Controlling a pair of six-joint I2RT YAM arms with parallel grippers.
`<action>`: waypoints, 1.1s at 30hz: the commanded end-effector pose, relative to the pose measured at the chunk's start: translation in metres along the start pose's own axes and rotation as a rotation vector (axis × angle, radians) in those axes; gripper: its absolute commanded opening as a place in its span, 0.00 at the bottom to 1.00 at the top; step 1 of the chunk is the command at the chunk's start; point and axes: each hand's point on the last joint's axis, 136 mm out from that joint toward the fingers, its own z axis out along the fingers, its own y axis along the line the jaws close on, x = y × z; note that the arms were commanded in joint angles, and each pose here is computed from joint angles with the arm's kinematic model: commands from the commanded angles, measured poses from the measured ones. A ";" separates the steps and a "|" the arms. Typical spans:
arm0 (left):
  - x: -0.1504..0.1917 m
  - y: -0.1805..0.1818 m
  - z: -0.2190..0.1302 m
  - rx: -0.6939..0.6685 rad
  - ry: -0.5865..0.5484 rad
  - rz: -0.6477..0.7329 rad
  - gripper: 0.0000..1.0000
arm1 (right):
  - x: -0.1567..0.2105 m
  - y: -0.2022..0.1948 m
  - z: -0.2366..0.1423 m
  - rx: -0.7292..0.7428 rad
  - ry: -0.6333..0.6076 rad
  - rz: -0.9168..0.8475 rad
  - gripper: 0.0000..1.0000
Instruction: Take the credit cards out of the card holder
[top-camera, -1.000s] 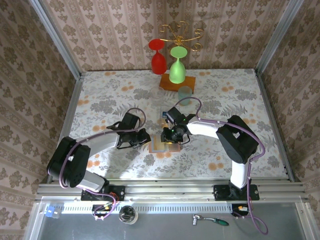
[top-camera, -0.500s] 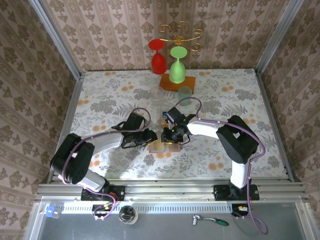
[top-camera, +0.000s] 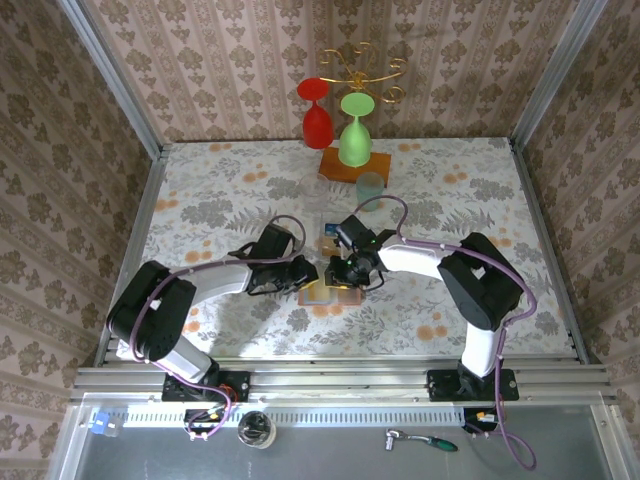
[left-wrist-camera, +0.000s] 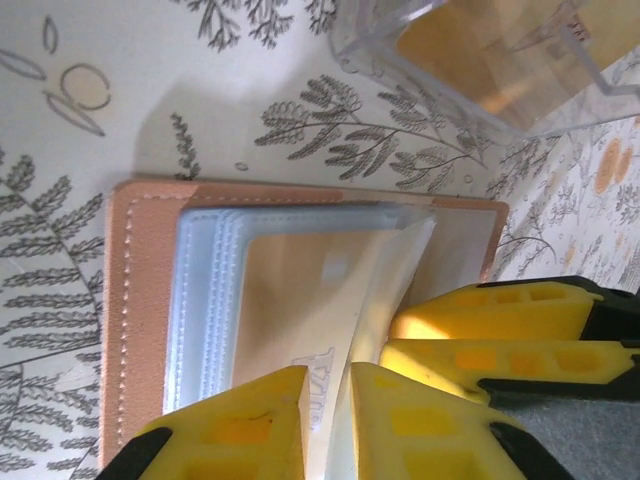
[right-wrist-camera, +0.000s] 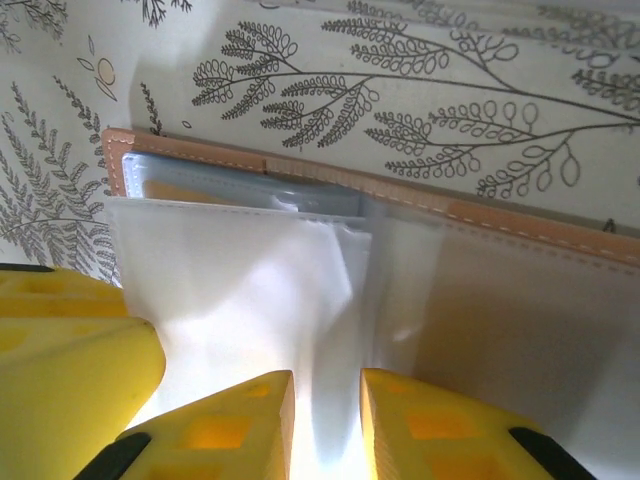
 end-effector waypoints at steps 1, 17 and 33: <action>-0.002 -0.013 -0.001 0.013 0.001 0.006 0.19 | -0.004 -0.001 -0.016 -0.008 -0.036 -0.011 0.26; 0.002 -0.040 0.007 -0.028 0.000 0.051 0.18 | -0.013 -0.016 -0.058 -0.062 -0.106 -0.003 0.26; 0.009 -0.067 0.045 -0.026 0.075 0.088 0.23 | -0.007 -0.046 -0.088 -0.064 -0.164 0.046 0.27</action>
